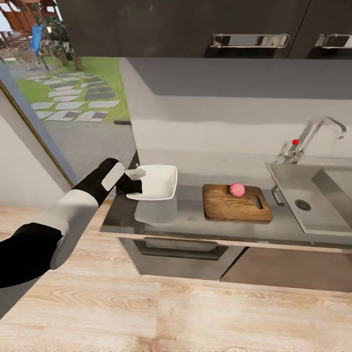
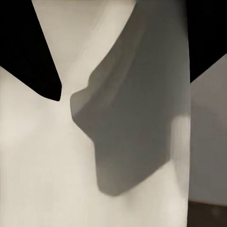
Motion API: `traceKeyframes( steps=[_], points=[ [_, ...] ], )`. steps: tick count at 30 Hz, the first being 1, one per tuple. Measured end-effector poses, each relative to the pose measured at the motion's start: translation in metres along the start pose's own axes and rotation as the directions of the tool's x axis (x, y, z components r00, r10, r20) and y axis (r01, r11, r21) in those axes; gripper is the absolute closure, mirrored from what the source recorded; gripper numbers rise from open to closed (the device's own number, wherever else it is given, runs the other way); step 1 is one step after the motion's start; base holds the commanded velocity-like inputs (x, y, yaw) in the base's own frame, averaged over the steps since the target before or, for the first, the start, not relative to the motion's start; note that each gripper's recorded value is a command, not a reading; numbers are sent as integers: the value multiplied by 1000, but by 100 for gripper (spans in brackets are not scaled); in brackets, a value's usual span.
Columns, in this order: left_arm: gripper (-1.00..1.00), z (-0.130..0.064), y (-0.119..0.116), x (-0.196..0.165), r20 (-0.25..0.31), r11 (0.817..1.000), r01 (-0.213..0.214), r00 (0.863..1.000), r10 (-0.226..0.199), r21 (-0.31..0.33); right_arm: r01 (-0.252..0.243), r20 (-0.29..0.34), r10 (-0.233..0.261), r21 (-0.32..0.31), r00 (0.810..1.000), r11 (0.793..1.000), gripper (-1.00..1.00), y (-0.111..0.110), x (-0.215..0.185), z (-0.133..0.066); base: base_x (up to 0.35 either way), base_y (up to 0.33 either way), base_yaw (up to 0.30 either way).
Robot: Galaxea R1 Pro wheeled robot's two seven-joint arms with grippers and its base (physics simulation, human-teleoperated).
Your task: In the kitchen, take the Vidalia onion out of the sink, dice it on the chopping board with the paring knife, put the diced onion into the bowl on the countertop, then place both the paring knife and the chopping board into the sink.
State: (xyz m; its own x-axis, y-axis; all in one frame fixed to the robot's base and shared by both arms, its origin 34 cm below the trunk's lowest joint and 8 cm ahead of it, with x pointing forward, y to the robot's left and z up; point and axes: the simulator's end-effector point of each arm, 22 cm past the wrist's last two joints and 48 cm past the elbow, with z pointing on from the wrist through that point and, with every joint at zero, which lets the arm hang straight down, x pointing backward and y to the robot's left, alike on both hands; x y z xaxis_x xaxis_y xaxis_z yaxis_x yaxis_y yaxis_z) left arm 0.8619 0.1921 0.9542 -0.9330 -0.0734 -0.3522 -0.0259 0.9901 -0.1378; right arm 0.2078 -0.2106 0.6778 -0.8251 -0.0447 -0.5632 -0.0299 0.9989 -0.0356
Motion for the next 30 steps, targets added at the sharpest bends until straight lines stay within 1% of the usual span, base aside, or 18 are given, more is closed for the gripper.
traceKeyframes(
  steps=[14, 25, 27, 30],
  points=[
    [100, 7, 5, 6, -18, 1000, -5, 1000, 4, -14, 1, -6, -1, -2, 1000, 1000, -100, 1, 2, -1, 0, 0, 0],
    [100, 8, 10, 7, -20, 1000, -2, 1000, 1, -21, 0, -6, 0, -2, 1000, 1000, -100, 1, 2, -1, 0, 36, 0],
    [100, 8, 10, 7, -21, 1000, -5, 1000, 5, -24, 0, -5, 0, -2, 1000, 1000, -100, 1, 2, -1, 0, 7, 0],
    [100, 9, 10, 9, -24, 999, -25, 999, 24, -36, 0, -5, 0, -2, 1000, 1000, -100, 1, 2, -1, 0, 2, 0]
  ],
)
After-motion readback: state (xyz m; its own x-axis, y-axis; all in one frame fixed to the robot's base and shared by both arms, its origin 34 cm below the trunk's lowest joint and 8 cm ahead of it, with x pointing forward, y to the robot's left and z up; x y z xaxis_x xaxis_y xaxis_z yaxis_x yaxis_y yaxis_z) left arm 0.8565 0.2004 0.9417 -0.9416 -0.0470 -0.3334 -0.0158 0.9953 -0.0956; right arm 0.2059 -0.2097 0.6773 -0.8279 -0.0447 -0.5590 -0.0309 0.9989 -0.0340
